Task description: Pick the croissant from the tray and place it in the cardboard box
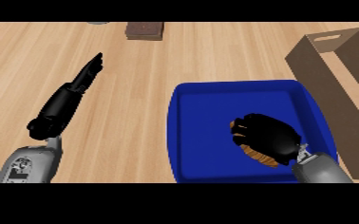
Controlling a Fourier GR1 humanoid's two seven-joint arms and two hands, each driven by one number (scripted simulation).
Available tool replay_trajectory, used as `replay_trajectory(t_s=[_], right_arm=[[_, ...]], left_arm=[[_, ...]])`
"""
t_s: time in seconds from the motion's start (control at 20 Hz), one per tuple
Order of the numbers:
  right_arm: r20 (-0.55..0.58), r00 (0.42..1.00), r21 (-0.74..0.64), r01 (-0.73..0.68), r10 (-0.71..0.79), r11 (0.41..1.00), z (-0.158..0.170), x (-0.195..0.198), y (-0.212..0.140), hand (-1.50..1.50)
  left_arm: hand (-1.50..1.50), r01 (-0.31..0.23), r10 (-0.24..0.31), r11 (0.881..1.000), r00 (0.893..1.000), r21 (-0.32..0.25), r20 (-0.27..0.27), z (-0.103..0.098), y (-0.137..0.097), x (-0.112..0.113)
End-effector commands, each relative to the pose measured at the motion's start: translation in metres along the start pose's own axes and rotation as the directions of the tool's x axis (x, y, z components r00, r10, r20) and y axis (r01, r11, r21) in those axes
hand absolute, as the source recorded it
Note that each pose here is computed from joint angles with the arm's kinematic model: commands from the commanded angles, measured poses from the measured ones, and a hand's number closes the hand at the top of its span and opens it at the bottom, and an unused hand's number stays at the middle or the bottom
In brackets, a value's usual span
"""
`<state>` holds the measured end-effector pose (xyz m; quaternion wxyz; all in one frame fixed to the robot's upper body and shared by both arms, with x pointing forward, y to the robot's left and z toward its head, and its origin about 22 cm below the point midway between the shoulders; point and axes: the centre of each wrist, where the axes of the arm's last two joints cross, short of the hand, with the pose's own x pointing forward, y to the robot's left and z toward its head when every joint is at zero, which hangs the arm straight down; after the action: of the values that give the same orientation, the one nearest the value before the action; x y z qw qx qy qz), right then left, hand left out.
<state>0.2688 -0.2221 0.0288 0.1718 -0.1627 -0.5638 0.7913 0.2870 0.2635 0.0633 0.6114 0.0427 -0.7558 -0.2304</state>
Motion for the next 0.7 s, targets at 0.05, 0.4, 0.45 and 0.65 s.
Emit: replay_trajectory(t_s=[0.05, 0.4, 0.45, 0.65], right_arm=[[0.054, 0.998, -0.079, -0.026, 0.031, 0.997, -0.011, 0.021, -0.007, 1.5], [-0.455, 0.822, -0.304, 0.217, -0.341, 0.928, -0.01, -0.034, -0.009, 1.5], [-0.552, 0.734, -0.341, 0.234, -0.396, 0.91, -0.004, -0.041, -0.007, 1.5], [-0.715, 0.506, -0.465, 0.17, -0.482, 0.869, -0.036, -0.06, -0.05, 1.5]], left_arm=[[0.0, -0.006, 0.006, 1.0, 1.0, -0.004, 0.004, -0.001, 0.01, -0.003], [0.0, 0.004, -0.004, 1.0, 1.0, 0.002, 0.029, -0.003, 0.013, 0.005], [0.0, 0.02, -0.02, 1.0, 1.0, 0.009, 0.018, 0.002, 0.014, 0.003], [0.0, 0.004, -0.003, 1.0, 1.0, -0.019, 0.026, -0.006, 0.003, 0.004]])
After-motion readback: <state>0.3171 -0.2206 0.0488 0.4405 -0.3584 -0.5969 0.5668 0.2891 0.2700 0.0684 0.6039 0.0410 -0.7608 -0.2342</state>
